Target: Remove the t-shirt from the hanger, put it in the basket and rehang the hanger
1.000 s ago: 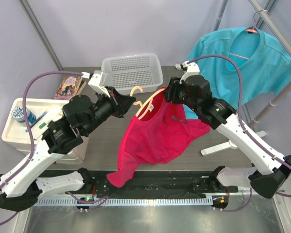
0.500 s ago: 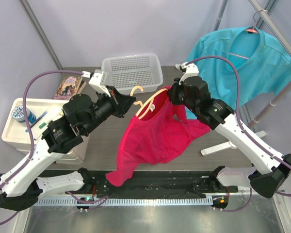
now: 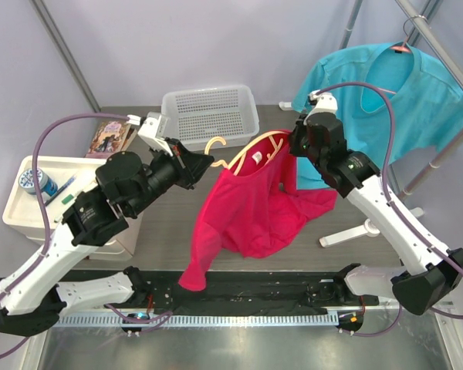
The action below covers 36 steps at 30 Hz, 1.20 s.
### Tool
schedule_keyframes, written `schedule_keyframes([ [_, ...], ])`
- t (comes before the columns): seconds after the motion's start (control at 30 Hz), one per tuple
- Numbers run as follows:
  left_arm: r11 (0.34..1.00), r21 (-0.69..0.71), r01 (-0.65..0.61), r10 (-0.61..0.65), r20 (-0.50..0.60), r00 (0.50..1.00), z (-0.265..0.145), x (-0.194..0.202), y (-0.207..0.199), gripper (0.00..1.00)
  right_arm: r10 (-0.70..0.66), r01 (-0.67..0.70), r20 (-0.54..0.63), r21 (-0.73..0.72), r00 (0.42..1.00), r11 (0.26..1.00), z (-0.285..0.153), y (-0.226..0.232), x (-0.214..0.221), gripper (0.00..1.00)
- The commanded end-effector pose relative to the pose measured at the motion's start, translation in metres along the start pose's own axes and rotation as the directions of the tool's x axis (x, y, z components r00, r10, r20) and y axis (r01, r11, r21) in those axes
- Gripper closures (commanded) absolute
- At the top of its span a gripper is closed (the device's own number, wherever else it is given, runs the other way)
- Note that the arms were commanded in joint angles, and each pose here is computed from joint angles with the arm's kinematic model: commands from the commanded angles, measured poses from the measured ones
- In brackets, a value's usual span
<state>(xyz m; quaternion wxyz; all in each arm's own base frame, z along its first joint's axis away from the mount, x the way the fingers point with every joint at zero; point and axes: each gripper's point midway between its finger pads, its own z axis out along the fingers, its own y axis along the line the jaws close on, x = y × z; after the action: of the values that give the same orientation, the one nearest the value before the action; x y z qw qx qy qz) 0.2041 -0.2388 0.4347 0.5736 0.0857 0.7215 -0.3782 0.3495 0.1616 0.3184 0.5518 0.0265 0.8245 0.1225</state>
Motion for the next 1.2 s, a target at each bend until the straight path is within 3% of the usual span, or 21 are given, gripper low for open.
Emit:
schedule_keyframes([
  [0.0,0.998,0.055,0.028,-0.034,0.116,0.993,-0.02,-0.04,-0.014,1.0,0.03,-0.031,0.009,0.098,1.0,0.995,0.016,-0.038,-0.006,0.99],
  [0.17,0.998,0.048,0.045,-0.052,0.154,0.987,-0.024,-0.044,-0.01,1.0,0.042,-0.036,-0.052,0.12,0.998,0.992,0.028,-0.058,0.013,0.99],
  [0.33,0.997,0.037,0.07,-0.076,0.194,0.978,-0.017,-0.049,-0.008,1.0,0.096,-0.103,-0.088,-0.076,0.991,0.992,0.014,-0.026,0.03,0.99],
  [0.47,0.997,0.018,0.071,-0.073,0.194,0.978,0.001,-0.05,-0.01,1.0,0.093,-0.111,-0.124,-0.144,0.988,0.983,0.004,-0.013,0.045,0.99],
  [0.57,0.998,0.001,0.058,-0.057,0.205,0.977,0.012,-0.054,-0.011,1.0,0.075,-0.102,-0.145,-0.19,0.987,0.977,-0.01,-0.006,0.043,0.73],
  [0.6,0.999,-0.014,0.045,-0.042,0.186,0.982,0.022,-0.049,-0.01,1.0,0.069,-0.098,-0.159,-0.182,0.985,0.978,-0.017,-0.007,0.044,0.56],
  [0.7,1.0,0.0,0.019,-0.019,0.158,0.987,0.033,-0.047,-0.017,1.0,0.076,-0.098,-0.121,-0.189,0.99,0.977,-0.041,-0.008,0.027,0.39],
  [0.83,0.999,0.028,0.025,-0.029,0.152,0.988,0.039,-0.042,-0.022,1.0,0.173,-0.202,-0.116,-0.327,0.978,0.923,-0.076,0.02,0.007,0.37],
  [0.93,0.998,0.042,0.044,-0.05,0.13,0.99,0.042,-0.032,-0.022,1.0,0.361,-0.385,-0.14,-0.435,0.922,0.814,-0.09,0.048,-0.014,0.34],
  [1.17,0.994,0.093,0.064,-0.073,0.092,0.993,0.044,-0.019,-0.029,1.0,0.502,-0.513,-0.182,-0.537,0.846,0.67,-0.091,0.083,-0.041,0.35],
])
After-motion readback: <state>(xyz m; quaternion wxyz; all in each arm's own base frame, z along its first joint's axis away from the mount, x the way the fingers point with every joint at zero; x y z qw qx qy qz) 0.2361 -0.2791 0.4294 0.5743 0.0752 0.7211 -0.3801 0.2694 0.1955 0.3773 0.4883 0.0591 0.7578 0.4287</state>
